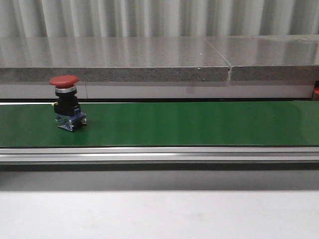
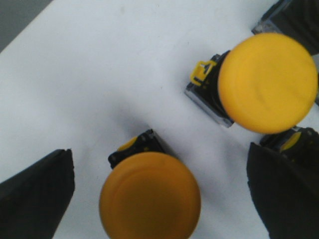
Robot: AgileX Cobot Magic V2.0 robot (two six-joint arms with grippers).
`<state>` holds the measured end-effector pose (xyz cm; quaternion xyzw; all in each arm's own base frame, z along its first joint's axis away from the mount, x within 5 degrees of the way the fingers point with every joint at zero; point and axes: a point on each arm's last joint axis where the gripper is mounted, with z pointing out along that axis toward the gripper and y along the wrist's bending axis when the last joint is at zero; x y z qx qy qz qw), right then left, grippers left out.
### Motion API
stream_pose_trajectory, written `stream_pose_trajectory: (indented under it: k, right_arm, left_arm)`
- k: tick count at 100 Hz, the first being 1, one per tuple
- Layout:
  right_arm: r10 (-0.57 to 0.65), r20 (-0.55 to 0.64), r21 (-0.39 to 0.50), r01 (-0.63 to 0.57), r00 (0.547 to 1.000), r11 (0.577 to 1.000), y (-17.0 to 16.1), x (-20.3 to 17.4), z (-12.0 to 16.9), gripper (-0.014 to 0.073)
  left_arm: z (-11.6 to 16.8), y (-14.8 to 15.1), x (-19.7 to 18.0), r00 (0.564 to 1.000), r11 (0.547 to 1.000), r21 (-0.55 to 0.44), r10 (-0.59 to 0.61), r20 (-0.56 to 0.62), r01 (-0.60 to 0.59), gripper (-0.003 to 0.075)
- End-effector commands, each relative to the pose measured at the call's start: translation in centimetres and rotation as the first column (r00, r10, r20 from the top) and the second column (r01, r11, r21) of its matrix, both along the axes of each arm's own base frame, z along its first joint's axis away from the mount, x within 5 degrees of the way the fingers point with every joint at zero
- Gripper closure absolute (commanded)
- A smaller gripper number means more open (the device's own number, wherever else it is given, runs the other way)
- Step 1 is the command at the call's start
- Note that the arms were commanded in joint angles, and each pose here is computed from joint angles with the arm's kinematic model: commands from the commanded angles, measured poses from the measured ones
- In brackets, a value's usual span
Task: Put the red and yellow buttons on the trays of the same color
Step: 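Move the left gripper back and grasp a yellow button, then lower the yellow button onto the belt and open the left gripper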
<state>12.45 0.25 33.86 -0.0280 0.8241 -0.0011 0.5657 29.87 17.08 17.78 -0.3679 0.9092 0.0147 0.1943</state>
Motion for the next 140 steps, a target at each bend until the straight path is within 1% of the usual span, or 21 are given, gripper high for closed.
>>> stream_pose_trajectory:
  k: [1,10,24,43,57,81,95,107,117,129,140]
  right_arm:
    - [-0.002,0.110,-0.004,0.002,0.994,1.000,0.0,0.1,1.6,0.0663]
    - [-0.002,0.110,-0.004,0.002,0.994,1.000,0.0,0.1,1.6,0.0663]
    - [-0.002,0.110,-0.004,0.002,0.994,1.000,0.0,0.1,1.6,0.0663]
    - [-0.002,0.110,-0.004,0.002,0.994,1.000,0.0,0.1,1.6,0.0663]
    - [-0.002,0.110,-0.004,0.002,0.994,1.000,0.0,0.1,1.6,0.0663]
    - [-0.002,0.110,-0.004,0.002,0.994,1.000,0.0,0.1,1.6,0.0663]
    - [-0.002,0.110,-0.004,0.002,0.994,1.000,0.0,0.1,1.6,0.0663]
    - [-0.002,0.110,-0.004,0.002,0.994,1.000,0.0,0.1,1.6,0.0663]
    - [-0.002,0.110,-0.004,0.002,0.994,1.000,0.0,0.1,1.6,0.0663]
    - [-0.002,0.110,-0.004,0.002,0.994,1.000,0.0,0.1,1.6,0.0663]
    - [-0.002,0.110,-0.004,0.002,0.994,1.000,0.0,0.1,1.6,0.0663]
  left_arm:
    - [2.3,0.2,0.6,0.996,0.999,0.046,0.006,0.093,-0.010,0.0165]
    - [2.2,0.2,0.6,0.996,0.999,0.047,0.005,0.092,-0.009,0.0244]
    - [2.2,0.2,0.6,0.996,0.999,0.046,0.005,0.091,-0.009,0.0392]
    - [2.7,0.1,0.4,0.996,0.999,0.051,0.002,0.091,-0.006,0.0626]
    - [4.0,-0.2,-0.1,0.994,0.998,0.061,-0.001,0.108,-0.005,0.0741]
    - [8.2,-1.3,-1.7,0.985,0.993,0.115,-0.037,0.169,0.018,0.0740]
    - [11.3,-3.2,-2.7,0.969,0.983,0.168,-0.108,0.224,0.071,0.0740]
    - [13.9,-5.8,-3.4,0.937,0.962,0.227,-0.212,0.276,0.151,0.0740]
    - [15.4,-8.2,-3.7,0.907,0.939,0.256,-0.301,0.296,0.229,0.0740]
    - [16.2,-11.0,-3.5,0.865,0.893,0.266,-0.430,0.258,0.364,0.0740]
    - [16.5,-13.1,-3.0,0.824,0.851,0.263,-0.513,0.238,0.454,0.0740]
